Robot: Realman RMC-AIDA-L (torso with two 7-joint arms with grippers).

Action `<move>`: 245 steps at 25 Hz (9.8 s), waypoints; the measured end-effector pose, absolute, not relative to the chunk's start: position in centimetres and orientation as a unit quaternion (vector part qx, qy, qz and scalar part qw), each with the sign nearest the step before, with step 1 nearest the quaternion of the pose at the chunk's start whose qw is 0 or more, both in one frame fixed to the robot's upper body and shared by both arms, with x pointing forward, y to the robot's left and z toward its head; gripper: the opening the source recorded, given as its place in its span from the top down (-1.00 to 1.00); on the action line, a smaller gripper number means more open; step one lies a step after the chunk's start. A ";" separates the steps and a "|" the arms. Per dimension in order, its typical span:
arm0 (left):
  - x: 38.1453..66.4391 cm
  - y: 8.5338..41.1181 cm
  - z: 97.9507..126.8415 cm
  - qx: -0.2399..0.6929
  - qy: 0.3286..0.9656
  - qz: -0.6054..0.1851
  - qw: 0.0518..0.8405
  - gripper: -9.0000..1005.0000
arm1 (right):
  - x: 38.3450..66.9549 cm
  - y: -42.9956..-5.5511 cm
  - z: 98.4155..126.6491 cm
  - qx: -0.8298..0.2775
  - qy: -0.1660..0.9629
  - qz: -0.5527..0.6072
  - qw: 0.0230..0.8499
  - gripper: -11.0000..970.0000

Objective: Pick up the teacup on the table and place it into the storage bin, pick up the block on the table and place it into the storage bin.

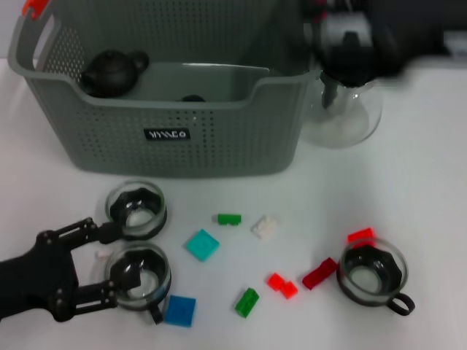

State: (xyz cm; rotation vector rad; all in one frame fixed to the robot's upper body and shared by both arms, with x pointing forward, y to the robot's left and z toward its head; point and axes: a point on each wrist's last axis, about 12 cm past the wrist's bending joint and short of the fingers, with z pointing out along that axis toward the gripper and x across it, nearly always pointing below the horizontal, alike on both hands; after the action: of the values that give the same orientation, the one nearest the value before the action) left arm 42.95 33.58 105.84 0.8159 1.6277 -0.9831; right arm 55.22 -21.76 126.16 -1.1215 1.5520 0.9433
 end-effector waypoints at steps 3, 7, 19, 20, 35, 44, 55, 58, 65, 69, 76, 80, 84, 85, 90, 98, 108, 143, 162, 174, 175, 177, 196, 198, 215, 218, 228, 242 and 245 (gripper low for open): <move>43.2 33.6 105.9 0.341 0.677 -0.406 0.511 -0.64 | 51.9 -24.6 125.0 -0.509 0.655 0.377 0.411 -0.27; 43.6 33.6 106.0 0.343 0.679 -0.402 0.509 -0.64 | 50.3 -26.6 123.2 -0.507 0.720 0.349 0.320 -0.26; 43.7 33.6 105.9 0.344 0.681 -0.398 0.509 -0.64 | 53.8 -20.4 121.2 -0.526 0.828 0.156 0.117 -0.26; 43.7 33.6 105.9 0.344 0.682 -0.398 0.509 -0.64 | 53.9 -19.9 121.3 -0.533 0.826 0.144 0.112 -0.26; 43.5 33.6 105.4 0.337 0.691 -0.392 0.506 -0.64 | 56.1 -16.8 117.0 -0.563 0.817 0.069 0.103 -0.26; 43.7 33.5 105.4 0.338 0.691 -0.393 0.504 -0.64 | 57.1 -17.4 113.9 -0.539 0.835 0.070 0.088 -0.14; 43.7 33.4 105.4 0.338 0.691 -0.393 0.504 -0.64 | 57.1 -17.9 113.0 -0.520 0.848 0.071 0.073 0.05; 43.7 33.5 105.3 0.337 0.691 -0.393 0.504 -0.64 | 57.3 -18.1 113.0 -0.512 0.854 0.070 0.069 0.10; 43.6 33.5 105.3 0.336 0.692 -0.393 0.504 -0.64 | 57.3 -18.5 113.1 -0.497 0.863 0.065 0.061 0.67; 43.6 33.5 105.3 0.336 0.692 -0.393 0.503 -0.64 | 57.6 -19.4 115.1 -0.470 0.874 0.095 0.085 0.80; 43.4 33.5 105.2 0.334 0.694 -0.393 0.503 -0.64 | 56.6 -22.9 122.6 -0.444 0.800 0.321 0.244 0.86; 43.3 33.6 105.2 0.331 0.695 -0.393 0.504 -0.64 | 56.3 -24.7 124.6 -0.431 0.751 0.383 0.322 0.86; 43.6 33.5 105.3 0.333 0.692 -0.394 0.504 -0.64 | 56.9 -24.1 125.6 -0.415 0.718 0.399 0.392 0.86; 43.7 33.4 105.4 0.334 0.692 -0.395 0.504 -0.64 | 57.5 -23.5 125.9 -0.409 0.711 0.396 0.413 0.86; 44.2 33.1 105.5 0.339 0.687 -0.398 0.504 -0.64 | 61.4 -18.3 127.1 -0.377 0.706 0.360 0.480 0.86; 44.1 32.9 105.3 0.331 0.689 -0.399 0.505 -0.64 | 68.4 -8.7 126.2 -0.351 0.761 0.215 0.502 0.86; 44.2 32.8 105.0 0.326 0.695 -0.397 0.504 -0.64 | 71.6 -3.7 121.9 -0.355 0.796 0.092 0.481 0.86; 44.2 32.7 104.9 0.325 0.696 -0.397 0.502 -0.64 | 70.0 -6.0 117.5 -0.396 0.825 0.069 0.397 0.51; 44.3 32.7 105.0 0.326 0.694 -0.396 0.505 -0.64 | 58.3 -19.0 125.5 -0.400 0.549 0.401 0.614 -0.24; 45.3 32.5 105.5 0.339 0.688 -0.395 0.507 -0.64 | 46.4 -29.8 110.9 -0.434 0.579 0.368 0.583 -0.23; 45.4 32.5 105.5 0.340 0.687 -0.395 0.506 -0.64 | 46.0 -30.2 109.8 -0.428 0.591 0.362 0.580 -0.23; 45.6 32.5 105.7 0.344 0.685 -0.395 0.506 -0.64 | 45.5 -30.7 108.1 -0.421 0.610 0.352 0.571 -0.23; 50.0 34.8 118.5 0.276 0.843 -0.365 0.282 -0.55 | 47.4 -29.5 106.3 -0.426 0.622 0.353 0.554 -0.23; 50.8 33.5 119.6 0.296 0.861 -0.338 0.239 -0.53 | 47.6 -29.4 106.3 -0.427 0.623 0.353 0.553 -0.23; 53.5 27.3 115.6 0.242 0.945 -0.209 0.070 -0.41 | 48.0 -29.3 105.9 -0.418 0.633 0.347 0.551 -0.23; 53.6 27.2 114.9 0.220 0.950 -0.209 0.068 -0.39 | 48.0 -29.3 105.9 -0.418 0.634 0.347 0.550 -0.23; 54.5 26.6 113.3 0.188 0.962 -0.192 0.059 -0.34 | 48.0 -29.5 105.9 -0.417 0.635 0.345 0.551 -0.23; 54.8 28.1 113.1 0.159 0.977 -0.133 0.057 -0.01 | 47.8 -29.6 105.9 -0.415 0.636 0.346 0.551 -0.23; 54.8 27.3 112.9 0.173 0.975 -0.133 0.051 0.01 | 47.8 -29.6 105.9 -0.414 0.636 0.346 0.551 -0.23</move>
State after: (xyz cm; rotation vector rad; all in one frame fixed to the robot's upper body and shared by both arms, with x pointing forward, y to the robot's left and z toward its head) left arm 54.78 27.27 112.90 0.5264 2.9662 -0.4037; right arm 47.80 -29.58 105.88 -0.9801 1.5043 0.8194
